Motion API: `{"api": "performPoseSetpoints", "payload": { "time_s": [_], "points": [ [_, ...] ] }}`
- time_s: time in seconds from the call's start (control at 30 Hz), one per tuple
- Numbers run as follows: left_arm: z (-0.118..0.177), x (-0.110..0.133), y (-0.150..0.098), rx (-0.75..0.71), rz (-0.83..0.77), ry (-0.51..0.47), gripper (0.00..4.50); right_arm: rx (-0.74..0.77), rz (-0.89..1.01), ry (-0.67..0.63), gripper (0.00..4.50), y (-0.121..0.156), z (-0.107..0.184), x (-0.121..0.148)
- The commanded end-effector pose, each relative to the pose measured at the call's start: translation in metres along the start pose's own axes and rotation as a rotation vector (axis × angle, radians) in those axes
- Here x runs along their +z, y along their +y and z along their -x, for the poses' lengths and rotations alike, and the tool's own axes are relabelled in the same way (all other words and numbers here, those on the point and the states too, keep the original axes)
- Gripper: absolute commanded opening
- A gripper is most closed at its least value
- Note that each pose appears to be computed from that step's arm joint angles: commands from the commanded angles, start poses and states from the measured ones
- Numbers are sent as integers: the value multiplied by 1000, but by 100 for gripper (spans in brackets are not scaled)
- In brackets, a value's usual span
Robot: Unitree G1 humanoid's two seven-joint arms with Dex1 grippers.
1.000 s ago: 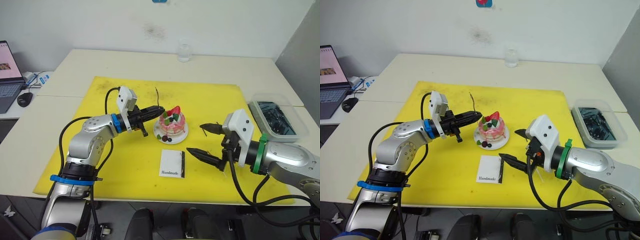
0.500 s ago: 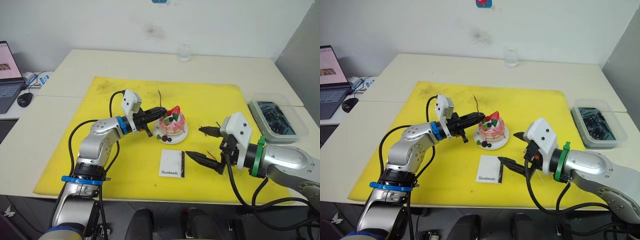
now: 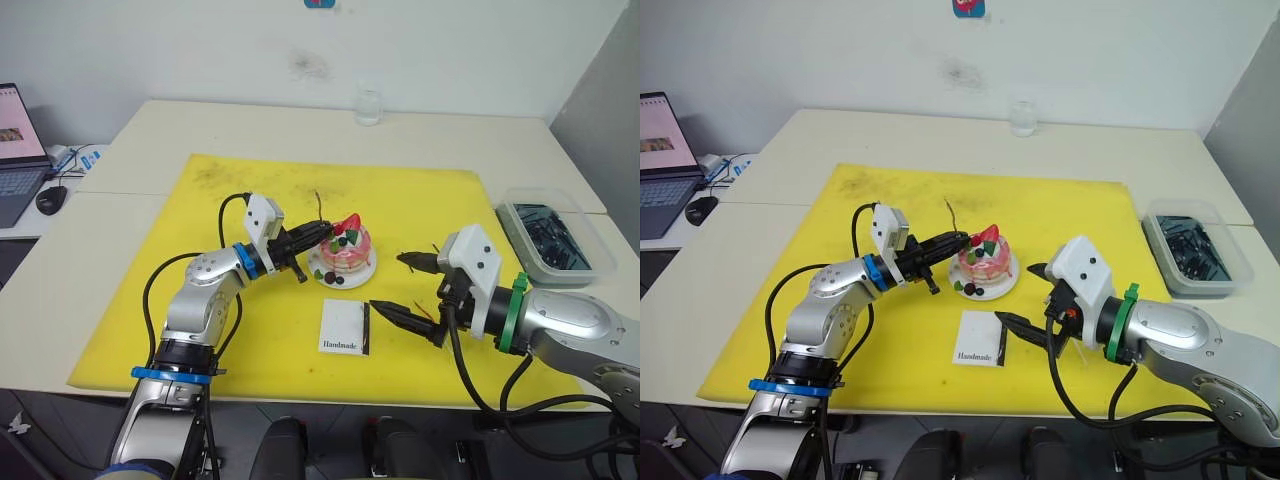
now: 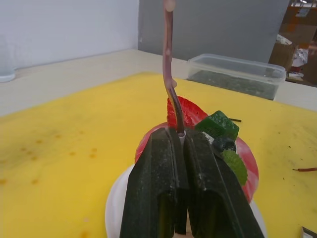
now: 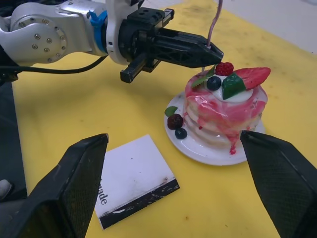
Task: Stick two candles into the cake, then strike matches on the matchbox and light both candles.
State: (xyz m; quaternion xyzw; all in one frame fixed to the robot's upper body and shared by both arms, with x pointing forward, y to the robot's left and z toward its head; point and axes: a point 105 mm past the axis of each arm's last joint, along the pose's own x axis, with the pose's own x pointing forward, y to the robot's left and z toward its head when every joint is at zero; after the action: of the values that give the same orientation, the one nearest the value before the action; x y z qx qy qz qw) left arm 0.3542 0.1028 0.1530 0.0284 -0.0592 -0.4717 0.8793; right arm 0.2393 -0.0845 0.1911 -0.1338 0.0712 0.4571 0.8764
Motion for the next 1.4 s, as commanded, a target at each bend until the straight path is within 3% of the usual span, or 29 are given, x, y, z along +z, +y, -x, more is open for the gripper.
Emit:
{"api": "performPoseSetpoints", "payload": {
  "time_s": [0.03,0.5,0.97,1.27,1.4],
  "points": [
    [1,-16,-4,17,3,31,0,-16,31,-26,443,0,1,6],
    [-2,-20,-10,41,61,12,0,-36,44,-28,443,-1,3,3],
    [18,8,9,137,20,-8,448,-43,38,-35,450,-2,0,1],
    [33,34,15,173,-22,-35,449,-92,61,-80,450,-10,0,8],
    [63,45,9,100,-106,65,449,-140,87,-127,450,-17,14,17]
  ]
}}
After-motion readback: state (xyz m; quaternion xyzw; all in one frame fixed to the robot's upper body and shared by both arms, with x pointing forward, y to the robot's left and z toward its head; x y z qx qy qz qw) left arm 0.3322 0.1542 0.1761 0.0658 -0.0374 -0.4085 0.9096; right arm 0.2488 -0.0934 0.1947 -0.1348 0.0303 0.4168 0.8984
